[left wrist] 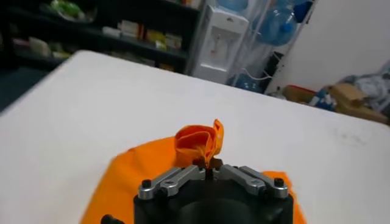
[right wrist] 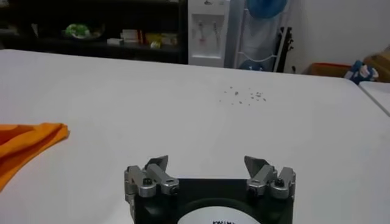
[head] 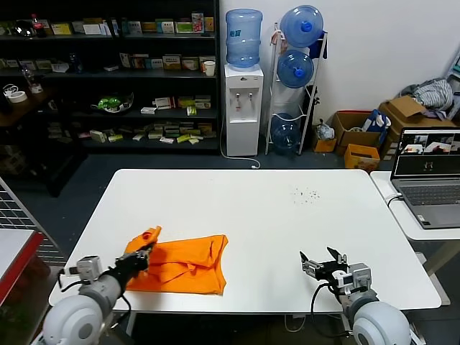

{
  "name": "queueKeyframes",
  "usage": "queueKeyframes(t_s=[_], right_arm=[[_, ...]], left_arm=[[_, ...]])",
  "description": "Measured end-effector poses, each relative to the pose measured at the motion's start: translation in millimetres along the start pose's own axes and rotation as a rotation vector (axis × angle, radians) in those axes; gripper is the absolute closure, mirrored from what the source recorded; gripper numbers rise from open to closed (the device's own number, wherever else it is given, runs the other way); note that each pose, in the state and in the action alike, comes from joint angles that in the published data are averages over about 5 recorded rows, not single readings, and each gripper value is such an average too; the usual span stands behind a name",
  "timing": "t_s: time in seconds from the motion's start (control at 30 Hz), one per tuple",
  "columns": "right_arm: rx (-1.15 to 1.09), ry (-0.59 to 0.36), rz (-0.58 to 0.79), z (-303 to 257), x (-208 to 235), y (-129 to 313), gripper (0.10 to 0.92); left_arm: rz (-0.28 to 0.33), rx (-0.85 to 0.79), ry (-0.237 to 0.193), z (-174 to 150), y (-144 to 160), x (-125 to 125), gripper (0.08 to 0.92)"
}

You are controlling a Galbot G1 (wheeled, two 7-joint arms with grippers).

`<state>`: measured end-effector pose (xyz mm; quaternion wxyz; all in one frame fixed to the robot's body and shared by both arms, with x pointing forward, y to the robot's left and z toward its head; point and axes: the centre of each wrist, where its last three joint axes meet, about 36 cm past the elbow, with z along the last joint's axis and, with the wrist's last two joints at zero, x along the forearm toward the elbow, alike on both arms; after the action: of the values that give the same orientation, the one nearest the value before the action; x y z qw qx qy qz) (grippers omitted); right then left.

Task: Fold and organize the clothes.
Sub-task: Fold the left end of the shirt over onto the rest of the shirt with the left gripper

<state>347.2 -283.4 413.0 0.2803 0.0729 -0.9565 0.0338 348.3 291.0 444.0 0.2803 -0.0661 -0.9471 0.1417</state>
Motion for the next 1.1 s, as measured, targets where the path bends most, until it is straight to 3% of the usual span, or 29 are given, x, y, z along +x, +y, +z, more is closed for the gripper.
queueKeyframes(t_s=[0.27,0.67,1.1], right_arm=[[-0.005,0.004,0.002,1,-1,2,0.200],[-0.005,0.014,0.001,3,-3,2,0.200],[-0.004,0.019,0.003,4,-5,1,0.200]], left_arm=[[0.096,0.080,0.045,9,-38,-25,0.880],[0.147,0.109,0.082,19,-62,-46,0.859],[0.181,0.135,0.069,15,-71,-47,0.503]])
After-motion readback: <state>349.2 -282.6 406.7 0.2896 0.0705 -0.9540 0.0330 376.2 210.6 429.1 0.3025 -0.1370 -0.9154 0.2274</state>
